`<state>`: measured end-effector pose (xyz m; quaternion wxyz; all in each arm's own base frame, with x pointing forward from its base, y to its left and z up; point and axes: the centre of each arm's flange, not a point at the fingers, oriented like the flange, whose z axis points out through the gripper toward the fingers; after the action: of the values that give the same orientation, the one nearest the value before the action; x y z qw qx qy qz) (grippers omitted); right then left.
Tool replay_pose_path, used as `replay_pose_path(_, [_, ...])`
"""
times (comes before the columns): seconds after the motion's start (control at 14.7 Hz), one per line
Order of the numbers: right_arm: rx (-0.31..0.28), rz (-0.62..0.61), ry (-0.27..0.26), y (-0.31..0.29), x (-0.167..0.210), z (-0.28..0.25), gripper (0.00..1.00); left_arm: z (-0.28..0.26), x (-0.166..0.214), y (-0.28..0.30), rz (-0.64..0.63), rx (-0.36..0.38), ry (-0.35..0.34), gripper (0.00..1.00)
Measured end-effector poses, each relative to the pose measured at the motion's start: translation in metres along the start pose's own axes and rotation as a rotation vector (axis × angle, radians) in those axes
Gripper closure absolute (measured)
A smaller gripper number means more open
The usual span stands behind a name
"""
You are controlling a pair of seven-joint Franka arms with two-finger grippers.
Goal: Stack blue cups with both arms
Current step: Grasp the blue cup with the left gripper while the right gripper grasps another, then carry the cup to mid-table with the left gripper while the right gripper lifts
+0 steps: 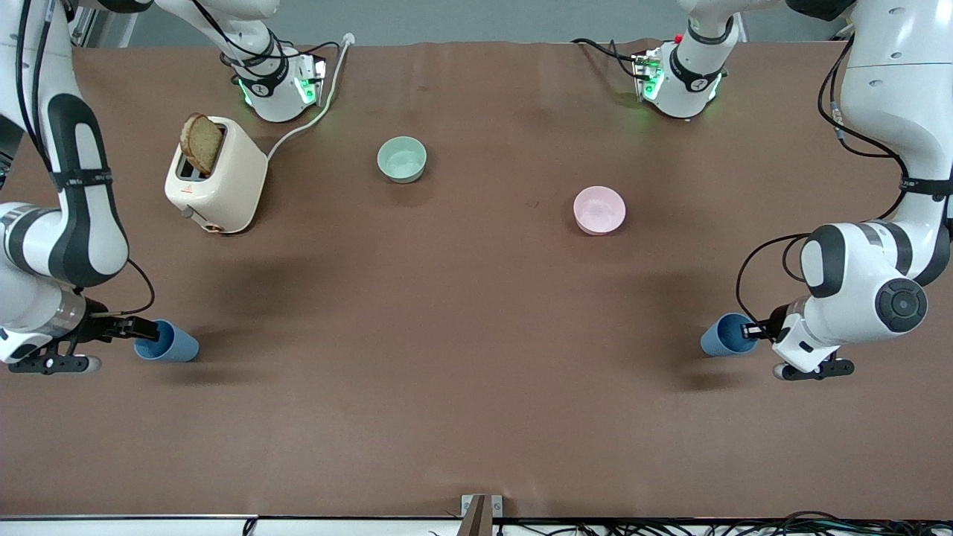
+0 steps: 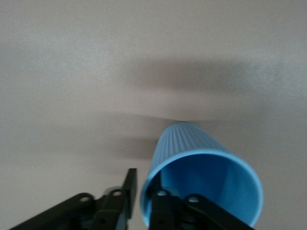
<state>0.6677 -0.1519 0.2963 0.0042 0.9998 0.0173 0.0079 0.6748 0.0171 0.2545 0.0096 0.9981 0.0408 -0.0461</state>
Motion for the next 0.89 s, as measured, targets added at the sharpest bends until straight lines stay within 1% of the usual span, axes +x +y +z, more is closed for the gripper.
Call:
replay_pose_path(0.07, [0.013, -0.017, -0.005, 0.005, 0.0, 0.008, 0.02, -0.003, 0.0, 0.003, 0.002, -0.006, 0.003, 0.95])
replay_pose_path(0.14, [0.028, -0.029, -0.006, 0.009, 0.0, 0.014, 0.04, -0.005, 0.001, 0.006, 0.007, -0.007, 0.007, 0.95])
replay_pose_path(0.2, [0.039, -0.034, -0.007, 0.013, -0.001, 0.02, 0.04, -0.008, 0.001, 0.011, 0.013, -0.009, 0.012, 0.95])
replay_pose_path(0.27, [0.041, -0.034, -0.005, 0.017, -0.002, 0.025, 0.09, -0.014, 0.001, 0.019, 0.025, -0.015, 0.019, 0.95])
replay_pose_path(0.34, [0.041, -0.034, -0.002, 0.019, -0.002, 0.03, 0.09, -0.024, 0.0, 0.031, 0.037, -0.024, 0.021, 0.95])
replay_pose_path(0.41, [0.042, -0.033, -0.001, 0.02, -0.002, 0.033, 0.15, -0.037, -0.004, 0.05, 0.036, -0.035, 0.016, 0.95])
replay_pose_path(0.61, [0.041, -0.035, 0.003, 0.018, -0.001, 0.034, 0.44, -0.082, -0.033, 0.137, 0.01, -0.076, -0.003, 0.95])
replay_pose_path(0.68, [0.04, -0.037, 0.005, 0.017, 0.001, 0.033, 0.57, -0.09, -0.046, 0.175, 0.005, -0.09, -0.007, 0.95])
replay_pose_path(0.75, [0.04, -0.039, 0.006, 0.016, 0.001, 0.033, 0.67, -0.092, -0.059, 0.21, 0.003, -0.097, -0.011, 0.95])
replay_pose_path(0.89, [0.04, -0.04, 0.007, 0.015, 0.002, 0.032, 0.87, -0.084, -0.09, 0.281, 0.004, -0.077, -0.021, 0.95])
